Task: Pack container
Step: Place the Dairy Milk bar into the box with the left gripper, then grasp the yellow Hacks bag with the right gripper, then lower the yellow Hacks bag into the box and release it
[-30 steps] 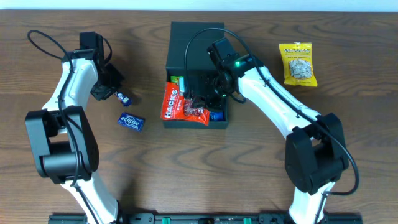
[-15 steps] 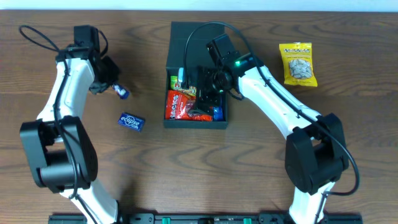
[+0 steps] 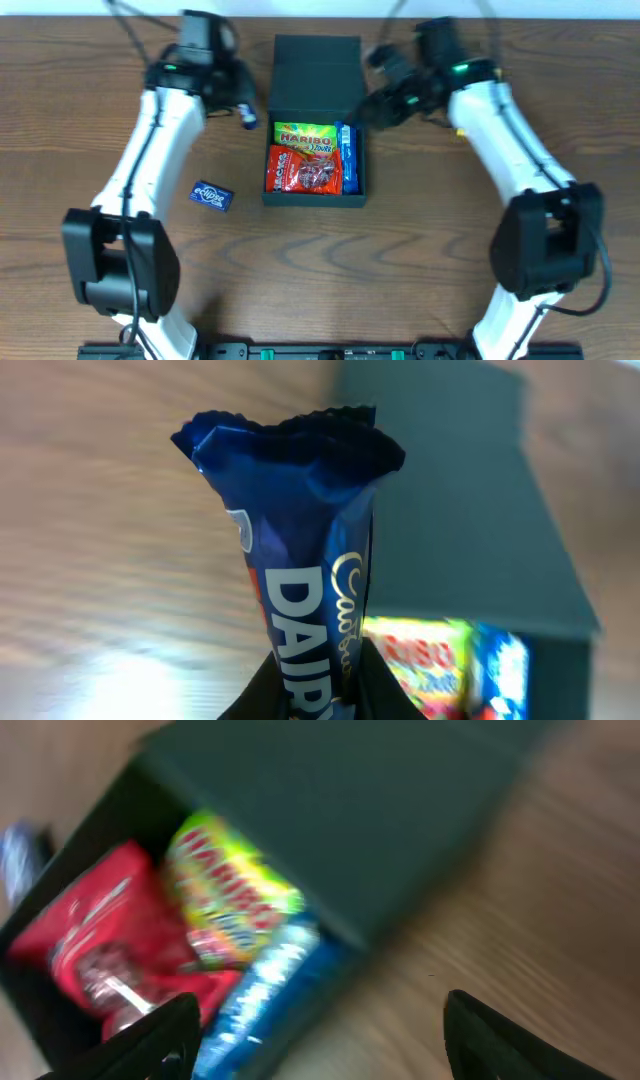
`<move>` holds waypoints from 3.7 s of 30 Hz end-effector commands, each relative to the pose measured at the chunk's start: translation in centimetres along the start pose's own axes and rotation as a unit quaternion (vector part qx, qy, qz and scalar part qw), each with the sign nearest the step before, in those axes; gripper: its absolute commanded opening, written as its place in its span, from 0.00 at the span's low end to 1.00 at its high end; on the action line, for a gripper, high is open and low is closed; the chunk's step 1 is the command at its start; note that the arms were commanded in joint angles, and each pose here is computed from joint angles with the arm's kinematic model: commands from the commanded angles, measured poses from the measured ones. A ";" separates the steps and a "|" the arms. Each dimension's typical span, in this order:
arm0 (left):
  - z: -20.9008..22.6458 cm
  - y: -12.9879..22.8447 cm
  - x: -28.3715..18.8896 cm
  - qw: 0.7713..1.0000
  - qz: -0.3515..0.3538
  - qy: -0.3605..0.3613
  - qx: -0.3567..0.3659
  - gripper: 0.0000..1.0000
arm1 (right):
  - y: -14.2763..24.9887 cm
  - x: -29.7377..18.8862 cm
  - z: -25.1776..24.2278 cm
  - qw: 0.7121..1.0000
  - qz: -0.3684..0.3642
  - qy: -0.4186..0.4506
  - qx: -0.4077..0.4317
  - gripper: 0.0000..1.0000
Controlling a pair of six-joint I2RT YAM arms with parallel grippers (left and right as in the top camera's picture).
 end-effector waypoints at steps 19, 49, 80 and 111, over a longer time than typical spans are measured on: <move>-18.3 7.8 3.5 0.977 0.111 0.138 0.118 0.11 | -0.8 -7.8 -9.7 0.974 -0.086 0.021 0.210 0.99; -11.6 -1.6 -5.8 0.989 -0.059 0.100 0.089 0.98 | 0.4 -4.0 -17.8 0.937 -0.068 0.292 0.179 0.92; 2.2 -1.8 -8.5 0.989 -0.032 -0.138 0.030 0.95 | -2.7 -2.5 -8.0 0.977 -0.062 0.204 -0.016 0.01; 12.0 -1.2 -10.5 0.978 -0.031 -0.195 -0.073 0.95 | 6.0 5.9 12.9 0.918 0.118 -0.061 -0.373 0.01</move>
Point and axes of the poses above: each gripper's point midway between its finger pads, its own x axis out along the fingers, its own z axis along the line the jaws close on, y = z × x, the point moved 7 cm from there along -x, back along the fingers, and after that the axes turned 15 degrees about x, right-handed, at the moved point
